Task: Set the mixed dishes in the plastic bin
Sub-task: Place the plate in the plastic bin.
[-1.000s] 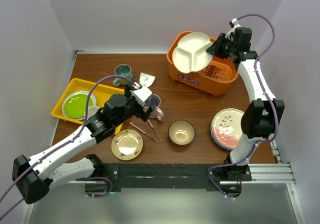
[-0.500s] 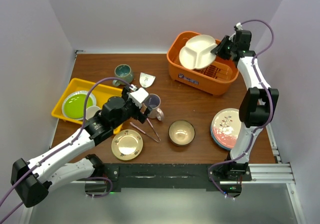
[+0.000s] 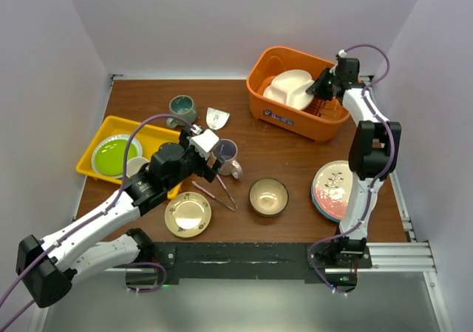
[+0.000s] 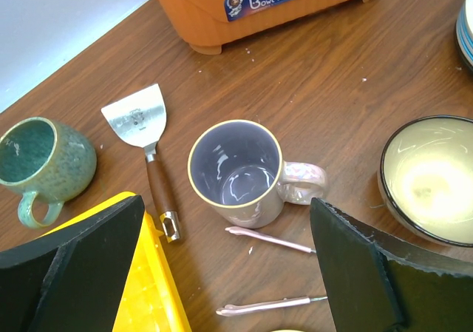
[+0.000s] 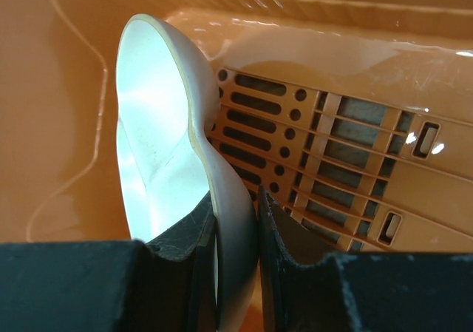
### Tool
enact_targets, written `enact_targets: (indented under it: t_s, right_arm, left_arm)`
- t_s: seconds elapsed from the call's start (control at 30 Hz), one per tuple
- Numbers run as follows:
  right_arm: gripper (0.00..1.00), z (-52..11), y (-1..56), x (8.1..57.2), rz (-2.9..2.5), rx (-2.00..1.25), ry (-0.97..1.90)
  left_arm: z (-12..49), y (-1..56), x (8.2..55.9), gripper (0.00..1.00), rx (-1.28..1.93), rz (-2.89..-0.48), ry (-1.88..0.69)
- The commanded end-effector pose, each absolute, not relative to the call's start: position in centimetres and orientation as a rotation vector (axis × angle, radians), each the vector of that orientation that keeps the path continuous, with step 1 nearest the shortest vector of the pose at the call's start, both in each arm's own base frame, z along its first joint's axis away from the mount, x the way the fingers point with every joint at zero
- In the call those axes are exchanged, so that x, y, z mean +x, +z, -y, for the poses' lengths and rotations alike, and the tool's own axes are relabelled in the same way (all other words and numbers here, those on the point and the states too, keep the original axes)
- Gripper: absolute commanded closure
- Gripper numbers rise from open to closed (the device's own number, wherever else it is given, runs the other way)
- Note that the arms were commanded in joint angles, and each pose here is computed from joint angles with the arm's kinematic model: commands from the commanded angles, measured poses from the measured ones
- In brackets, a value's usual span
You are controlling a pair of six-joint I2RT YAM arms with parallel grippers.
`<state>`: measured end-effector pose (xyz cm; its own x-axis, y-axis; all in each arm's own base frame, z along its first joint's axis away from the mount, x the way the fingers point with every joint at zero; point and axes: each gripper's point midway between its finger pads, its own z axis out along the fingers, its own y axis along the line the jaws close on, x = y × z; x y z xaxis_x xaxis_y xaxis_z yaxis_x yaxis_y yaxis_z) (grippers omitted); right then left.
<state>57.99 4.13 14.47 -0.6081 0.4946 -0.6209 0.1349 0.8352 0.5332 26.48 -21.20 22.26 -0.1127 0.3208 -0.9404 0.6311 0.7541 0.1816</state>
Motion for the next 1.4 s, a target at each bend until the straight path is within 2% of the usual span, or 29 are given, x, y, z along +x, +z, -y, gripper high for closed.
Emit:
enact_targets:
  t_s: [0.0, 0.23, 0.4, 0.73, 1.0, 1.03, 1.1, 1.17, 1.37]
  right_arm:
    - [0.91, -6.5, 22.2, 60.6, -1.954, 0.329, 0.705]
    - [0.73, -7.8, 19.2, 61.2, -2.016, 0.298, 0.702]
    - [0.5, -7.5, 17.3, 61.6, -2.058, 0.28, 0.657]
    - [0.39, -6.3, 14.9, 61.9, -2.144, 0.253, 0.549]
    - [0.31, -4.8, 16.4, 61.8, -2.166, 0.096, 0.398]
    - [0.2, -4.7, 16.5, 61.6, -2.175, 0.057, 0.377]
    - [0.17, -4.6, 17.5, 61.5, -2.164, 0.016, 0.357]
    - [0.09, -4.4, 18.1, 61.1, -2.17, -0.041, 0.332]
    - [0.08, -4.4, 21.2, 59.4, -2.131, -0.185, 0.291]
  left_arm:
    - [21.2, 22.8, 26.9, 0.0, 0.725, -1.688, -0.318]
    - [21.1, 22.8, 26.9, 0.0, 0.723, -1.69, -0.315]
    - [21.1, 22.6, 27.0, 0.0, 0.726, -1.694, -0.312]
    - [21.1, 22.3, 27.1, 0.0, 0.728, -1.704, -0.304]
    - [21.0, 22.4, 27.2, 0.0, 0.722, -1.701, -0.302]
    - [21.0, 22.5, 27.1, 0.0, 0.722, -1.7, -0.305]
    - [20.9, 22.7, 27.1, 0.0, 0.715, -1.696, -0.304]
    - [20.8, 22.9, 27.1, 0.0, 0.711, -1.691, -0.305]
    - [20.6, 23.4, 27.0, 0.0, 0.697, -1.679, -0.308]
